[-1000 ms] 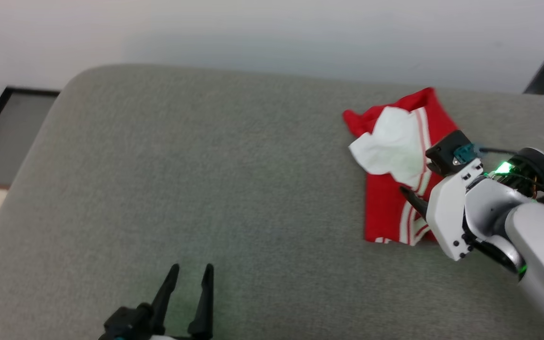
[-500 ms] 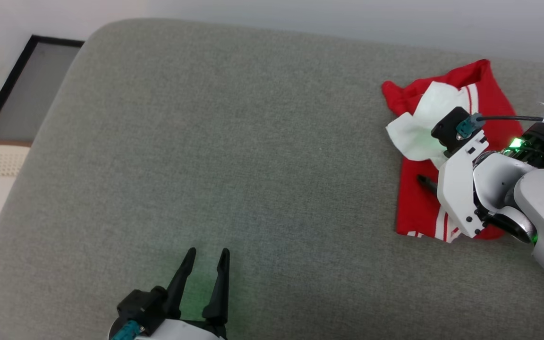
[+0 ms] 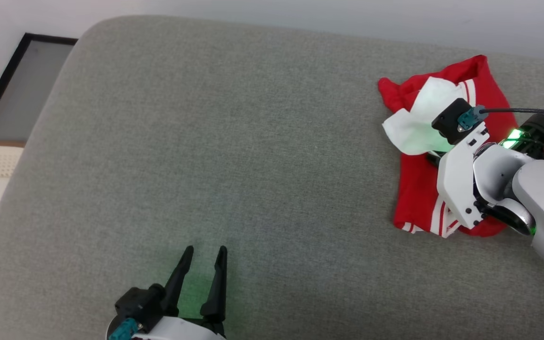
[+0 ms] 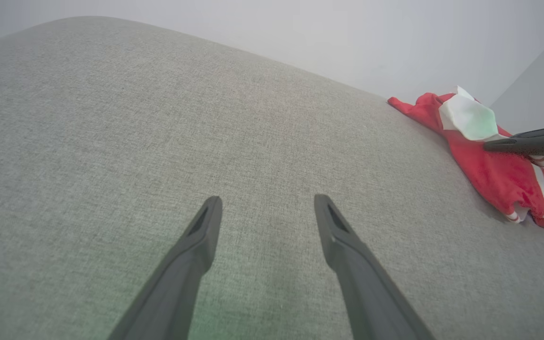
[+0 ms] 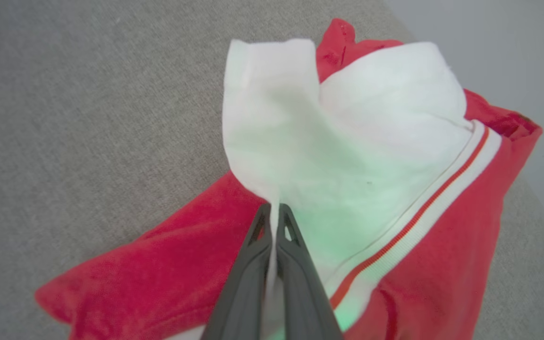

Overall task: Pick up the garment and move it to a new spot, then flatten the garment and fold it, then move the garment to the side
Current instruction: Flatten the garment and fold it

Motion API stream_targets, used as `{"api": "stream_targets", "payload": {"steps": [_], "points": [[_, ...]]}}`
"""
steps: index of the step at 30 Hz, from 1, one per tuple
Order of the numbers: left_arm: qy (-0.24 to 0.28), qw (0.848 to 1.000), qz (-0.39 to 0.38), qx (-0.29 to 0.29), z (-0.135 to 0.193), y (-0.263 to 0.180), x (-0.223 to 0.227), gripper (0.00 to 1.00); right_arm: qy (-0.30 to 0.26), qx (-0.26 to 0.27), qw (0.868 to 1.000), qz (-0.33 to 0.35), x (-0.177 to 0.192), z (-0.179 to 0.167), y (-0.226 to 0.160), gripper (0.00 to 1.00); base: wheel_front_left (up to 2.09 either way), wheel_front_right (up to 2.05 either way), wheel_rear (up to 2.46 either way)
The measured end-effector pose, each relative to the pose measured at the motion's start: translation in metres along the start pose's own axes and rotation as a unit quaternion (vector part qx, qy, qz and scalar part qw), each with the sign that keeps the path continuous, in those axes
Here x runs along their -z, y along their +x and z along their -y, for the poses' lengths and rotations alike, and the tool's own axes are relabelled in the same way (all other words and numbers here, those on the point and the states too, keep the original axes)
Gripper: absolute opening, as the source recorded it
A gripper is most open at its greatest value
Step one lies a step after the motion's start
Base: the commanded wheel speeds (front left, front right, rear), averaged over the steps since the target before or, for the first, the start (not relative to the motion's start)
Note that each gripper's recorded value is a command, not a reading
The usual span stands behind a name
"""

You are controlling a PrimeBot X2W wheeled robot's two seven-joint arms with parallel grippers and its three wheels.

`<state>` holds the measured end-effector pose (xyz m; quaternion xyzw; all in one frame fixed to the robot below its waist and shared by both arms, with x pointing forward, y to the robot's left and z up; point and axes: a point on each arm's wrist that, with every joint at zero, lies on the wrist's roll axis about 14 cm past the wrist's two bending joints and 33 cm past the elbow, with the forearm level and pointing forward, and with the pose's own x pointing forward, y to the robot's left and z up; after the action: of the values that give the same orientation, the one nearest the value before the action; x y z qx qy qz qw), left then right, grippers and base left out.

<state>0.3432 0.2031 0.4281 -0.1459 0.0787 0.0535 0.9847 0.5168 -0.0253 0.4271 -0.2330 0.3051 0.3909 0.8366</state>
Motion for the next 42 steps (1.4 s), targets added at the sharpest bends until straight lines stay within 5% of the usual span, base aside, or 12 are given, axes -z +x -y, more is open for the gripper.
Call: {"api": "stream_targets", "payload": {"steps": [4, 10, 17, 26, 32, 35, 36, 42], "points": [[0.001, 1.0, 0.0, 0.002, 0.001, -0.001, 0.0, 1.0, 0.022, 0.003, 0.999, 0.025, -0.008, 0.003, -0.006, 0.0, 0.0, 0.0, 0.0], [0.006, 1.0, 0.002, 0.008, 0.003, 0.0, -0.001, 1.0, 0.144, 0.053, 0.98, 0.124, -0.029, 0.049, -0.034, 0.0, 0.0, 0.0, 0.0], [0.018, 1.0, -0.003, 0.023, 0.01, 0.003, 0.003, 1.0, 0.307, 0.155, 0.923, 0.172, 0.036, 0.109, -0.076, 0.0, 0.0, 0.0, 0.0], [0.033, 0.998, -0.011, 0.055, 0.026, 0.017, 0.008, 1.0, 0.407, 0.28, 0.852, 0.175, 0.137, 0.139, -0.123, 0.0, 0.0, 0.0, 0.0], [0.041, 0.997, -0.019, 0.07, 0.034, 0.028, 0.015, 1.0, 0.428, 0.303, 0.836, 0.159, 0.163, 0.135, -0.12, 0.0, 0.0, 0.0, 0.0], [0.042, 0.996, -0.025, 0.076, 0.037, 0.03, 0.019, 1.0, 0.431, 0.3, 0.838, 0.15, 0.169, 0.126, -0.115, 0.51, 0.0, 0.0, 0.0], [0.043, 0.996, -0.026, 0.078, 0.038, 0.031, 0.02, 1.0, 0.429, 0.3, 0.839, 0.149, 0.17, 0.124, -0.116, 1.0, 0.0, 0.0, 0.0], [0.047, 0.995, -0.014, 0.087, 0.044, 0.033, 0.012, 1.0, 0.402, 0.322, 0.842, 0.163, 0.168, 0.125, -0.136, 1.0, 0.0, 0.0, 0.0]]}}
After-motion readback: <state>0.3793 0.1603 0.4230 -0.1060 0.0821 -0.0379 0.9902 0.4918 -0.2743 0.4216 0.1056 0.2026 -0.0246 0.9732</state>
